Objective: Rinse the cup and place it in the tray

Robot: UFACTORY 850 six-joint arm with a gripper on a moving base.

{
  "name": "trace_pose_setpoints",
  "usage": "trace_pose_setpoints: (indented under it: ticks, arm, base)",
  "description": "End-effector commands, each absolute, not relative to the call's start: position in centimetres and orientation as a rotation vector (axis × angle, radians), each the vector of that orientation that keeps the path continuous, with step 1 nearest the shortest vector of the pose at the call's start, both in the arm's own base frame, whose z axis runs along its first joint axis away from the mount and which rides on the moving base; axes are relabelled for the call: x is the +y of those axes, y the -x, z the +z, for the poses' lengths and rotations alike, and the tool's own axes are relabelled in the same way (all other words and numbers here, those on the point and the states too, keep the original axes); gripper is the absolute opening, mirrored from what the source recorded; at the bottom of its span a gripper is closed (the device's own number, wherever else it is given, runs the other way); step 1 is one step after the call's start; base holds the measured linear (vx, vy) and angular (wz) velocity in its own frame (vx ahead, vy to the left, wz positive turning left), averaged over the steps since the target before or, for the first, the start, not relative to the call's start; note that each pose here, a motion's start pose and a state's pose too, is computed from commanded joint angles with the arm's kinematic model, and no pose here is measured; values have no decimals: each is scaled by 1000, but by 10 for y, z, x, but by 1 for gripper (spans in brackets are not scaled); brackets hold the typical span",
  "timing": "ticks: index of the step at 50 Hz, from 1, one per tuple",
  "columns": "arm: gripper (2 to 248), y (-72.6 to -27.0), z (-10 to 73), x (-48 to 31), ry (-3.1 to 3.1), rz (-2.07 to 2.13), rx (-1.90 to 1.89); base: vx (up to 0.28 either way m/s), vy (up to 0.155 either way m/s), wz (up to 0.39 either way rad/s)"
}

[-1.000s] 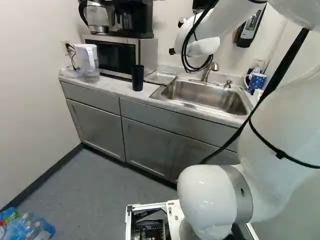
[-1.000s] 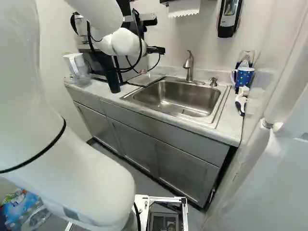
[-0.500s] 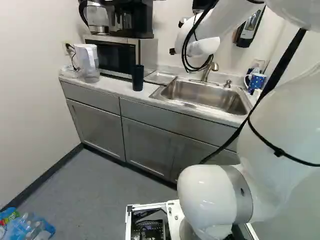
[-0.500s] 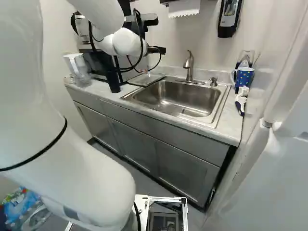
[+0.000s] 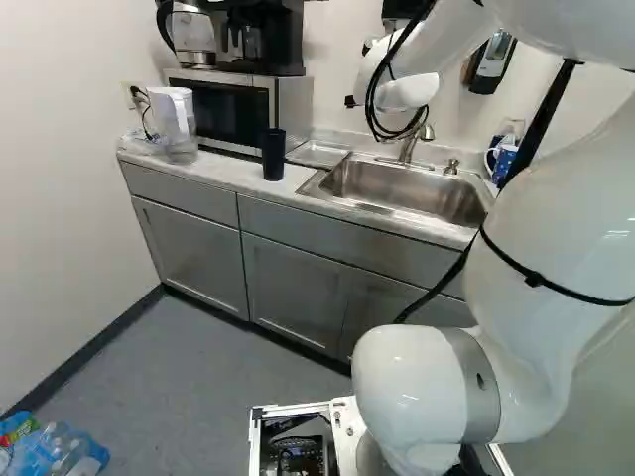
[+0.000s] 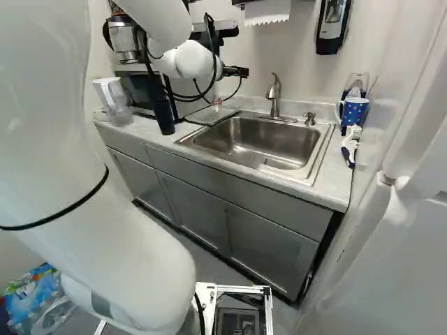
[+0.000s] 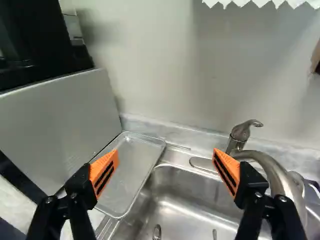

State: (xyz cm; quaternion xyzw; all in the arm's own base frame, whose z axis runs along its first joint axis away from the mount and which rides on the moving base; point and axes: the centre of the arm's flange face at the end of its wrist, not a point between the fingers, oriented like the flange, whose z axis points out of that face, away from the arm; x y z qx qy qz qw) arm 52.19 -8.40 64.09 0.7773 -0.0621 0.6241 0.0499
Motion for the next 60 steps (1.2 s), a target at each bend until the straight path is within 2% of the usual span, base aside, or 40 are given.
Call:
trace_pose_setpoints:
  ticks: [32, 60]
  arm:
    - [247, -551, 640, -132, -2323, 1869, -275]
    - [247, -555, 640, -152, -2304, 1856, -310]
  base:
    - [0, 0, 0]
    - [0, 0, 0]
